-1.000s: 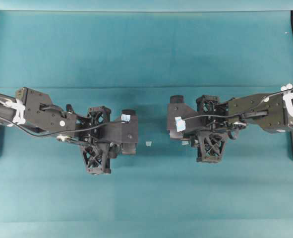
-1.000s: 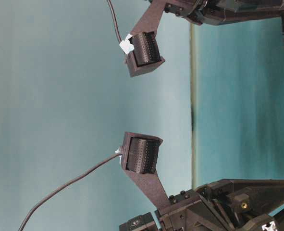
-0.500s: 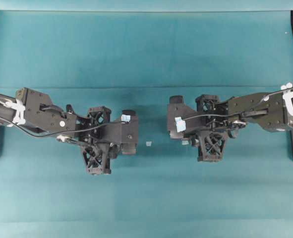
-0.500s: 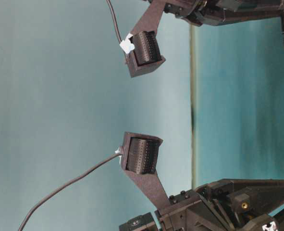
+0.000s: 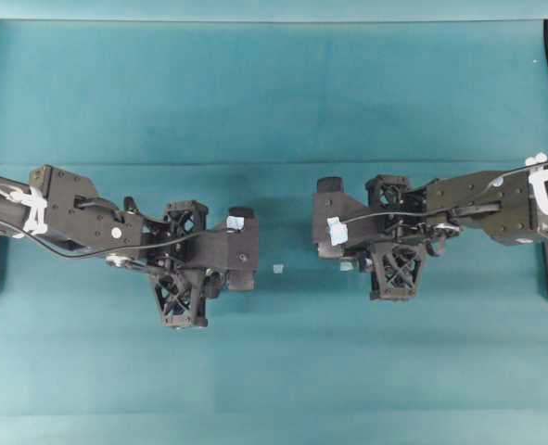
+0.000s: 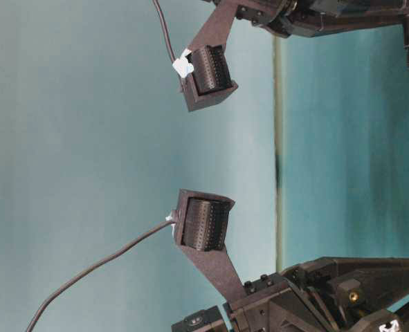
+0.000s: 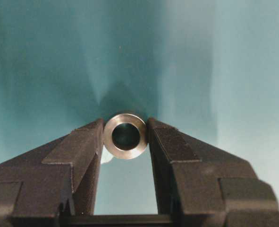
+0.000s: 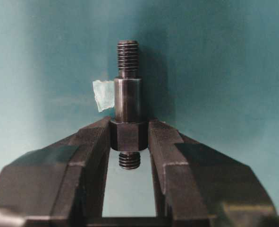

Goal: Insert the washer onto the shaft with both hands.
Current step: 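Lift both objects and bring them toward each other above the table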

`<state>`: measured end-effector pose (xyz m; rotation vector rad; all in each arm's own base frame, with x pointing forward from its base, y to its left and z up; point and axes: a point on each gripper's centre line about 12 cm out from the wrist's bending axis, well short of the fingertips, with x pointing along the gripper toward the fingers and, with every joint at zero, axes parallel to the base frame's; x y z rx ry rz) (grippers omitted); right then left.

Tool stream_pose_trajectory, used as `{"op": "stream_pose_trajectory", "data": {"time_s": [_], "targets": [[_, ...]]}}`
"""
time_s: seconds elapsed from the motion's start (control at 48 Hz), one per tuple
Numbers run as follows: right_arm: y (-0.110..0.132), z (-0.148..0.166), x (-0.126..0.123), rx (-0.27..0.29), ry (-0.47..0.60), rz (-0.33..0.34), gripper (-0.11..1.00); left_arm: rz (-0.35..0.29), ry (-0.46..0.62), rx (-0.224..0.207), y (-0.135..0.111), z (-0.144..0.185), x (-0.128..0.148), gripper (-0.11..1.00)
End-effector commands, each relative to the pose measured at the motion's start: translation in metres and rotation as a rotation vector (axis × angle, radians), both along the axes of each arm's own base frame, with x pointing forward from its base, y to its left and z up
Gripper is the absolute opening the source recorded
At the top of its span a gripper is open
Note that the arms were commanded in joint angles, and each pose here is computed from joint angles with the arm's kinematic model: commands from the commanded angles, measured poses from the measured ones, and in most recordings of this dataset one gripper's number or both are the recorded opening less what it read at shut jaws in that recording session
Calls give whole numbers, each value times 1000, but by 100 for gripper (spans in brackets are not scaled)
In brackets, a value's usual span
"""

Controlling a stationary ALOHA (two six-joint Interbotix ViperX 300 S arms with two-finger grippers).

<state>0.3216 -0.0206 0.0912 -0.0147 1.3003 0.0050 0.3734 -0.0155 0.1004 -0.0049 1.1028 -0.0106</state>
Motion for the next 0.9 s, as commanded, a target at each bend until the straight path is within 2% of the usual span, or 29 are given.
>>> {"op": "stream_pose_trajectory", "data": {"time_s": [0.0,0.25,0.479,0.875], "targets": [[-7,-1,-3,-16,12,22,0,-8,-23,-1,-3,6,3,35],[-7,16,-1,-20,-51,21,0,-9,-55,0,-2,17,3,35],[-4,24,-6,-22,-140,10,0,-9,-190,-11,-2,30,3,35],[3,36,-22,12,-391,-84,0,-9,-354,-23,-2,53,-11,35]]}}
